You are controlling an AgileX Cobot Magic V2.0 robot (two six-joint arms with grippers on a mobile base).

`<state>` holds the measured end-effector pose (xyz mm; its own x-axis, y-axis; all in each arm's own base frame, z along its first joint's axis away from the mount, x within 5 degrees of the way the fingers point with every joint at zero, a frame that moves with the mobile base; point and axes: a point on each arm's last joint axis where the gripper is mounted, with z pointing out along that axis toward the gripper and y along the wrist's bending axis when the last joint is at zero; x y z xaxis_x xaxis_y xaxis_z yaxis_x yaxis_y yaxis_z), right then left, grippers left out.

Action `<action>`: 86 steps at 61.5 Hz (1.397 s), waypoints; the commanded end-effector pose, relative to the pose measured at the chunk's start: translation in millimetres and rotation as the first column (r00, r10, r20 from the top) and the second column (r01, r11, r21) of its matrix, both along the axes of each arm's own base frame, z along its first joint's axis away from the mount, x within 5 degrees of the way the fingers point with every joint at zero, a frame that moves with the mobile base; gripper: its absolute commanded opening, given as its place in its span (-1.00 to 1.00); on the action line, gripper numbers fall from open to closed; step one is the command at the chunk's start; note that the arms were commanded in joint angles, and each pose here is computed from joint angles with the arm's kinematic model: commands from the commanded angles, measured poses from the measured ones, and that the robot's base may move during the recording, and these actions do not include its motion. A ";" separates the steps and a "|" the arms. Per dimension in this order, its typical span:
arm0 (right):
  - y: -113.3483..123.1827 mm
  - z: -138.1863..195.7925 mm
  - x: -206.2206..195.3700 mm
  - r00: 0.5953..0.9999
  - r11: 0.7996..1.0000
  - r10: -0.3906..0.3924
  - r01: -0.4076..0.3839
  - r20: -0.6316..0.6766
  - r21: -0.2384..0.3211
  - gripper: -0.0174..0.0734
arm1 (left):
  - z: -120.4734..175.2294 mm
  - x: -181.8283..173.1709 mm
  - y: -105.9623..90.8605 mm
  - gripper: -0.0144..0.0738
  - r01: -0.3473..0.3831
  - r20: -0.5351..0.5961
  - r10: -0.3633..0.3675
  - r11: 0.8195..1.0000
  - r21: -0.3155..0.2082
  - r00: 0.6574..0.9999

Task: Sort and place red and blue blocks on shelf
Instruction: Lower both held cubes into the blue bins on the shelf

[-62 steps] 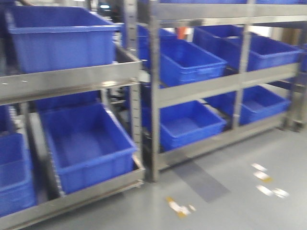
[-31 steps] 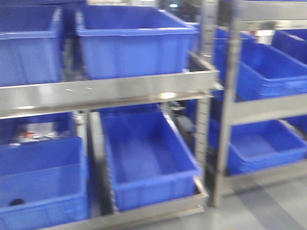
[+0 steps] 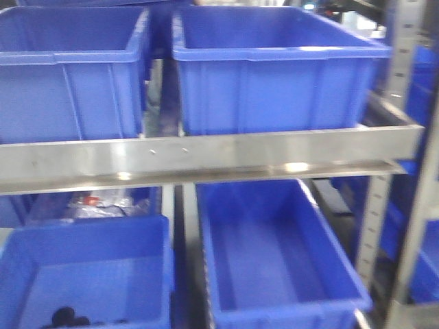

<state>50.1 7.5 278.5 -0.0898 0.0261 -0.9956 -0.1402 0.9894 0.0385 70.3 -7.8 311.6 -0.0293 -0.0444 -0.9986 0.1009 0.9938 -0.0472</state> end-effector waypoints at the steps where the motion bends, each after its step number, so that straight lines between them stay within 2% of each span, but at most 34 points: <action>1: -0.7 15.9 -0.4 0.995 1.000 -0.010 0.010 0.102 0.003 -0.50 | 16.8 -0.4 1.0 -0.39 -0.010 0.108 0.011 1.000 -0.013 0.994; 86: -0.7 15.9 -0.4 0.995 1.000 -0.010 0.010 0.102 0.003 -0.50 | 16.8 -0.4 1.0 -0.39 -0.010 0.108 0.011 1.000 -0.013 0.994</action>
